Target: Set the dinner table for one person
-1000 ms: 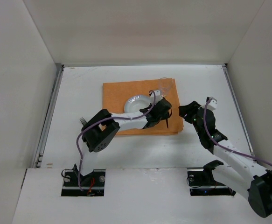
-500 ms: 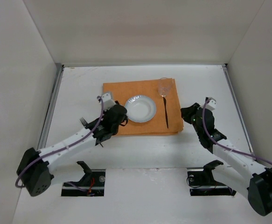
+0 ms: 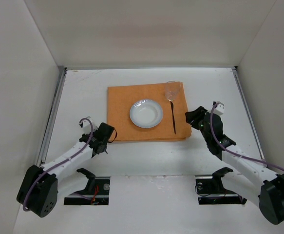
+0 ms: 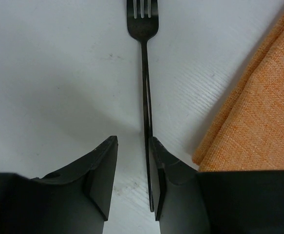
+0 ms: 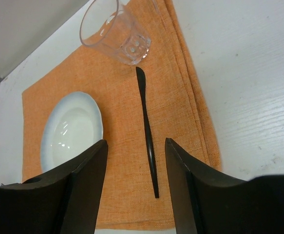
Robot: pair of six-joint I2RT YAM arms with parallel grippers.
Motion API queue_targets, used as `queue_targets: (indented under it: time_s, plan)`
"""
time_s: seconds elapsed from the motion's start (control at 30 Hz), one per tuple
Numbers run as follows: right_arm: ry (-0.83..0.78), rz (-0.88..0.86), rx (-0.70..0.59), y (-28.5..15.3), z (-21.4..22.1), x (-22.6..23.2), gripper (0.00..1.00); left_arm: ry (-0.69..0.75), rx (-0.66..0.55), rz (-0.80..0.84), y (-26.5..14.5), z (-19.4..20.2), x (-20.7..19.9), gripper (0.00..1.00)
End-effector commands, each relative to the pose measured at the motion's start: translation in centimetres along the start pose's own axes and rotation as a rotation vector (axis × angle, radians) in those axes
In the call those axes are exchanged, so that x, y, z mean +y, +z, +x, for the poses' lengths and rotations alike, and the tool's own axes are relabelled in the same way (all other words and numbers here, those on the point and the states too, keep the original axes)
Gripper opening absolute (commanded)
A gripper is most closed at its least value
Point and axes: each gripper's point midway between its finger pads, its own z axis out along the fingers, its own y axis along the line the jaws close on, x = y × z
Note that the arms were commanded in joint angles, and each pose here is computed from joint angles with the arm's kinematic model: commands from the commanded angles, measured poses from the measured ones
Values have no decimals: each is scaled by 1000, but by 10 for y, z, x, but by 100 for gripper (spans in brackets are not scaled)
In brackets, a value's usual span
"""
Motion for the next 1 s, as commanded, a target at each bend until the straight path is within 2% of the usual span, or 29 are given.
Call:
queue_targets:
  time_s: [0.0,0.27,0.7,0.97]
  plan:
    - [-3,-71,-50,1,-14,23,57,-34,-23,-7,8,-3,-1,29]
    - [-21,-80,-34,2,-9,28,57,-63,-49,-13,22,-6,-2,28]
    - [-26,-80,-25,2,-7,28,57,-58,26,-1,36,-1,-11,21]
    - [-16,-87,-35,-2,-11,27,57,-43,26,22,31,-4,-10,4]
